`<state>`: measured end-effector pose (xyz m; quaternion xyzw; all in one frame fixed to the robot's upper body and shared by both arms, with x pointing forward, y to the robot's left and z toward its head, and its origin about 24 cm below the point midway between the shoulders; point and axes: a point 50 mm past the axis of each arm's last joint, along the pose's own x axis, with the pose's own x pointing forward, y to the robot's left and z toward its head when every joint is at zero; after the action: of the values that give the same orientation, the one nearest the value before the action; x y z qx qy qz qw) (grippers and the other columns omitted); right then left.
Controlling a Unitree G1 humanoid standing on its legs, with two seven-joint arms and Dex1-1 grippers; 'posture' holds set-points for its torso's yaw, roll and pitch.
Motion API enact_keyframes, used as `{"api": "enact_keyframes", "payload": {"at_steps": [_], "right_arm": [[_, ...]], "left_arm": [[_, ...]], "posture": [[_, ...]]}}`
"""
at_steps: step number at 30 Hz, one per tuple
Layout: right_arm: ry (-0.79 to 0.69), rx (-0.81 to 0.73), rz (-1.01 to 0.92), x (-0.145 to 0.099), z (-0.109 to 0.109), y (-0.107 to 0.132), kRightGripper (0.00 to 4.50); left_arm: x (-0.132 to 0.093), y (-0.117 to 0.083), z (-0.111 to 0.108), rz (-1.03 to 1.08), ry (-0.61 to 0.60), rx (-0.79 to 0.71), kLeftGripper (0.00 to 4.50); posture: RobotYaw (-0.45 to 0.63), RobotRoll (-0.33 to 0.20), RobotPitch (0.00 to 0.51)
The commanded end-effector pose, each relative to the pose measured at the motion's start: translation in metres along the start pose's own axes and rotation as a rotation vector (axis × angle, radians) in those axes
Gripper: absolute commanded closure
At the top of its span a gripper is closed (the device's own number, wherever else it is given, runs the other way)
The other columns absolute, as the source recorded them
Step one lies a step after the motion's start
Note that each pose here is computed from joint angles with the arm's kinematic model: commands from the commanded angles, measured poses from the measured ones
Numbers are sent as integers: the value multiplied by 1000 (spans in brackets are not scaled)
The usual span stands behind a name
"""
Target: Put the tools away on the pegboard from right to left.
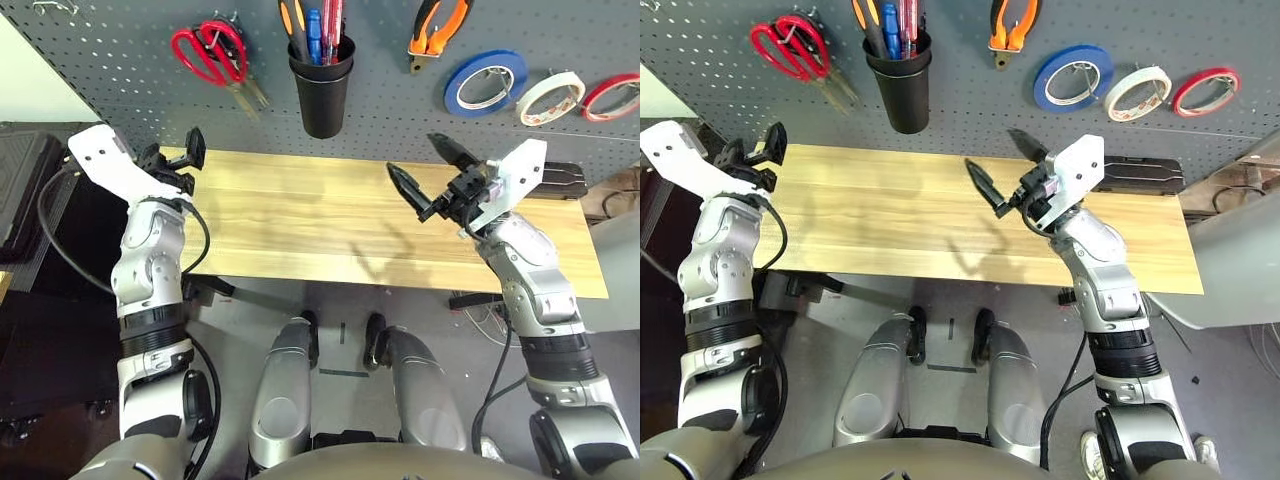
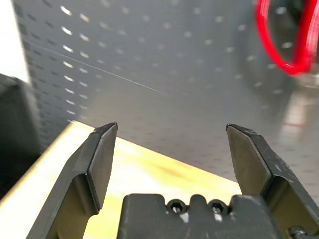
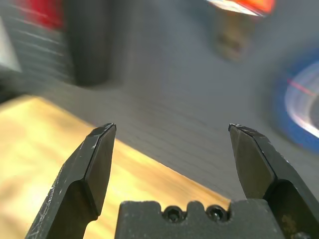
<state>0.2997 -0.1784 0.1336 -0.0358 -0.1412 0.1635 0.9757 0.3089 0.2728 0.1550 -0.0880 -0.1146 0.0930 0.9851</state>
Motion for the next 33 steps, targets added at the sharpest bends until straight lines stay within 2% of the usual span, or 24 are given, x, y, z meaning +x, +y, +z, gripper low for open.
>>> {"api": "enact_keyframes", "payload": {"at_steps": [1, 8, 15, 18, 26, 33], "right_arm": [[38, -34, -240, -13, -13, -23, 0], [-26, -170, -554, -37, -13, -54, 0], [-31, -201, -668, -55, -19, -72, 0], [-28, -222, -691, -60, -21, -77, 0], [-44, -211, -714, -50, -28, -81, 0], [-60, -194, -721, -42, -33, -80, 0]], "left_arm": [[-6, 21, -8, 89, -15, 75, 36], [-6, 31, -13, 97, -48, 123, 36], [-9, 35, -23, 68, -52, 124, 36], [-13, 38, -27, 67, -62, 109, 36], [-14, 45, -32, 74, -77, 101, 36], [-15, 52, -31, 87, -87, 107, 36]], "posture": [[78, 0, 285], [39, 0, 280], [8, 0, 260], [8, 0, 234], [29, 0, 177], [44, 0, 157]]}}
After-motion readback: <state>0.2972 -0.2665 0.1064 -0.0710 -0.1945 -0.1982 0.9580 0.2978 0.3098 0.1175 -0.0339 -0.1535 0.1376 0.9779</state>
